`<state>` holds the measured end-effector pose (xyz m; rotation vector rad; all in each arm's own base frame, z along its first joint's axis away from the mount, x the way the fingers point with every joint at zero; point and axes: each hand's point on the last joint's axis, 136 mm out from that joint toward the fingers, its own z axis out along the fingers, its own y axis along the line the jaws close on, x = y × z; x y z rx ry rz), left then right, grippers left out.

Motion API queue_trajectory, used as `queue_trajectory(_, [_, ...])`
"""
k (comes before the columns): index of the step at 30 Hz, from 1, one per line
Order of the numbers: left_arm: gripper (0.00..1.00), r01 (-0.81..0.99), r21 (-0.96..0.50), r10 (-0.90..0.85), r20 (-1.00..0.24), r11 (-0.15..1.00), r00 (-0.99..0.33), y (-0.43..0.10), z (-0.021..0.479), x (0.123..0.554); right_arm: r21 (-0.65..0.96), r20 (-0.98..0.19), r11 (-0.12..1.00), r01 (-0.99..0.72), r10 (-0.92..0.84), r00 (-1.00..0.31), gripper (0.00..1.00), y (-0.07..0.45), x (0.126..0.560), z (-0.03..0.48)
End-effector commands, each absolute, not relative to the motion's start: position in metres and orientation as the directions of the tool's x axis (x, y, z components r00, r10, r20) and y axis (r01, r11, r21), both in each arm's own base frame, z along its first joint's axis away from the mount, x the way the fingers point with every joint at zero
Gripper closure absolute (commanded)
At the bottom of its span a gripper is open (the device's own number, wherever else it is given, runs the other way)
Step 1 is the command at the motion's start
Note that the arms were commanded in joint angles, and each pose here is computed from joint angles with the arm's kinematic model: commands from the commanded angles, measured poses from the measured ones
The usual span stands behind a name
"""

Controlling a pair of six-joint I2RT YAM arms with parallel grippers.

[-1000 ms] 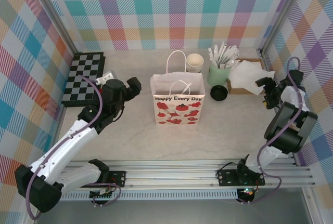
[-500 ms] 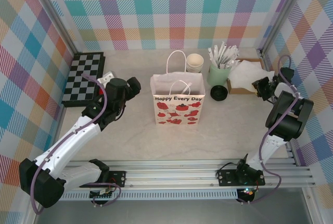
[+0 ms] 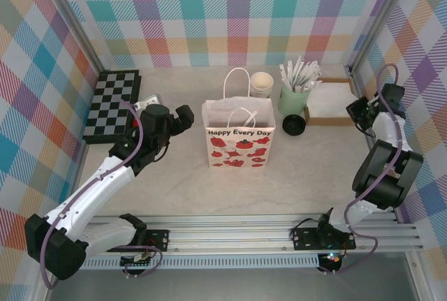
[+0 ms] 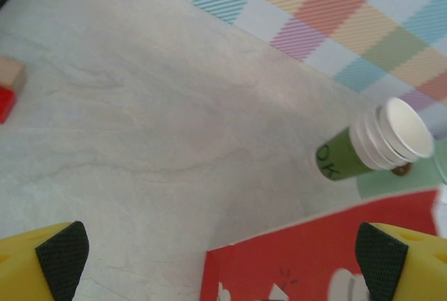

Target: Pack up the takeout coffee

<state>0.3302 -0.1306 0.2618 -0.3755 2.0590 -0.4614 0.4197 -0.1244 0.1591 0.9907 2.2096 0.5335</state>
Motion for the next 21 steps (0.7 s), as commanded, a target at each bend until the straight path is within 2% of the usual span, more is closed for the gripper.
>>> queue_trajectory(1, [0.0, 0.323, -0.448, -0.309, -0.863, 0.833, -0.4, -0.169, 0.338, 0.314, 0.497, -0.574, 0.795, 0.346, 0.601, -0.556, 1.0, -0.099, 0.414, 0.23])
queue_trajectory(4, [0.0, 0.605, -0.35, -0.181, -0.929, 0.716, -0.324, -0.201, 0.372, 0.281, 0.378, -0.723, 0.915, 0.143, 0.388, -0.572, 1.0, -0.054, 0.398, 0.3])
queue_trajectory(7, [0.0, 0.785, -0.267, -0.032, -0.953, 0.558, -0.302, -0.229, 0.385, 0.251, 0.288, -0.836, 0.958, -0.006, 0.248, -0.489, 1.0, -0.012, 0.369, 0.369])
queue_trajectory(11, [0.01, 0.868, -0.259, 0.12, -0.934, 0.424, -0.338, -0.254, 0.385, 0.238, 0.311, -0.923, 0.887, -0.341, 0.197, -0.33, 1.0, 0.057, 0.319, 0.46])
queue_trajectory(13, [0.02, 0.892, -0.232, 0.176, -0.931, 0.389, -0.319, -0.266, 0.383, 0.237, 0.336, -0.922, 0.826, -0.452, 0.189, -0.339, 1.0, 0.086, 0.302, 0.485])
queue_trajectory(16, [0.06, 0.908, -0.163, 0.222, -0.939, 0.385, -0.263, -0.282, 0.384, 0.246, 0.408, -0.896, 0.76, -0.505, 0.23, -0.379, 1.0, 0.117, 0.289, 0.518])
queue_trajectory(17, [0.09, 0.903, -0.14, 0.224, -0.943, 0.407, -0.247, -0.286, 0.385, 0.253, 0.448, -0.881, 0.742, -0.499, 0.269, -0.39, 1.0, 0.124, 0.288, 0.526])
queue_trajectory(21, [0.09, 0.841, -0.076, 0.167, -0.967, 0.536, -0.193, -0.283, 0.399, 0.285, 0.574, -0.814, 0.654, -0.493, 0.388, -0.432, 1.0, 0.152, 0.285, 0.541])
